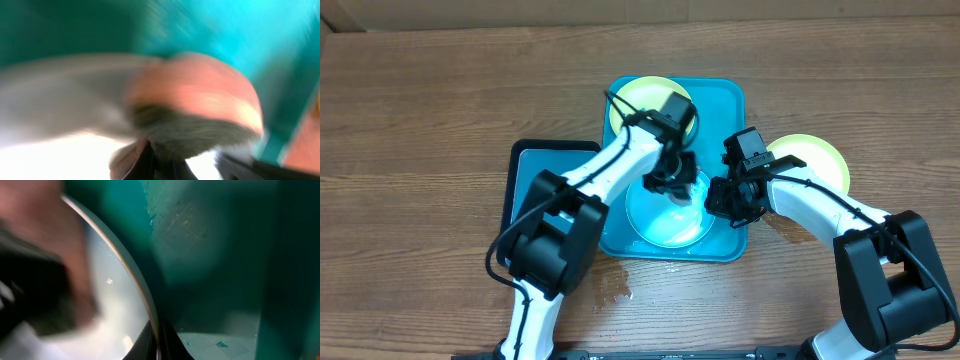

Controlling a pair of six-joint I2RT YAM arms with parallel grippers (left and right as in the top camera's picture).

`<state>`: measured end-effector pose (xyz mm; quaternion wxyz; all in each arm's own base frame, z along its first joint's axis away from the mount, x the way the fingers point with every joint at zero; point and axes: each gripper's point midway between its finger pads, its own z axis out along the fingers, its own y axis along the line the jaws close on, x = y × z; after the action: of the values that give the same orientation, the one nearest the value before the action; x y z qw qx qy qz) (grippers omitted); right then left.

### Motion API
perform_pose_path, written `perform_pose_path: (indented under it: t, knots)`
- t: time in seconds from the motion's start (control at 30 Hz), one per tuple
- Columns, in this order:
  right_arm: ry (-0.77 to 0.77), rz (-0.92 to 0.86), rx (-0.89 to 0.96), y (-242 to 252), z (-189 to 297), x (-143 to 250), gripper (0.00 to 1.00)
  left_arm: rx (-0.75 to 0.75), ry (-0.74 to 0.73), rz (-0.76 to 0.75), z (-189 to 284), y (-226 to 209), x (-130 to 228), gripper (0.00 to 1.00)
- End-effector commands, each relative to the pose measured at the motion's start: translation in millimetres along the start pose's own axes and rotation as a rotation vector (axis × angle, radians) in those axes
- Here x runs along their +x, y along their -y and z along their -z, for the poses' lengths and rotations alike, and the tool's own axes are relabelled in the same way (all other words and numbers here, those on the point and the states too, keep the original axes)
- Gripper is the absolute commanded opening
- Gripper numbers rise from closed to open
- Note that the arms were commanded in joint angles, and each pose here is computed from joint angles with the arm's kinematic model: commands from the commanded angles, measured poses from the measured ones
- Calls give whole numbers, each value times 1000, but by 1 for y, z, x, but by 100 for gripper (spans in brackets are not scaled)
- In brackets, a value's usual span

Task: Clean dirty plates on tray and stack at the side
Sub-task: 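Scrub the light-blue plate with the sponge in the left gripper, then return the sponge to the basin with the left gripper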

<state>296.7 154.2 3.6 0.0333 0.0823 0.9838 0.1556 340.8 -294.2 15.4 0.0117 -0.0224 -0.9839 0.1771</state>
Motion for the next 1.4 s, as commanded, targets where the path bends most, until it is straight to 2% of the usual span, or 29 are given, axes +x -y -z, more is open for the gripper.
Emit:
perform_pose_path:
  t: [0.0,0.13,0.23,0.43,0.53,0.63,0.8,1.0,1.17,1.2,1.27,1.33,1.37]
  knots:
    - [-19,-38,101,26,-10,9,4,119,-126,-86,-11,27,29,4]
    - [-20,-39,102,26,-10,9,4,84,-148,-81,0,12,32,4]
    - [-20,-39,102,26,-10,10,4,21,-110,-40,23,-9,24,4]
    - [-29,-41,107,27,-10,12,4,-41,100,-7,126,-42,4,4]
    - [-29,-41,107,27,-10,12,4,-171,244,44,184,-80,3,4]
    - [-28,-41,107,27,-10,11,4,-365,332,128,229,-133,11,4]
    - [-28,-41,107,27,-10,11,4,-455,244,195,219,-171,29,4]
    - [-25,-40,106,27,-10,11,4,-476,159,232,127,-213,41,4]
    - [-23,-40,104,26,-10,10,4,-472,110,275,107,-220,49,5]
    - [-26,-40,106,27,-10,11,4,-459,109,278,110,-217,49,14]
    - [-38,-44,114,28,-9,14,4,-427,116,293,123,-212,46,56]
    - [-43,-45,116,28,-5,16,4,-395,129,310,141,-206,43,79]
    - [-39,-44,114,27,-1,16,4,-381,147,322,156,-204,41,85]
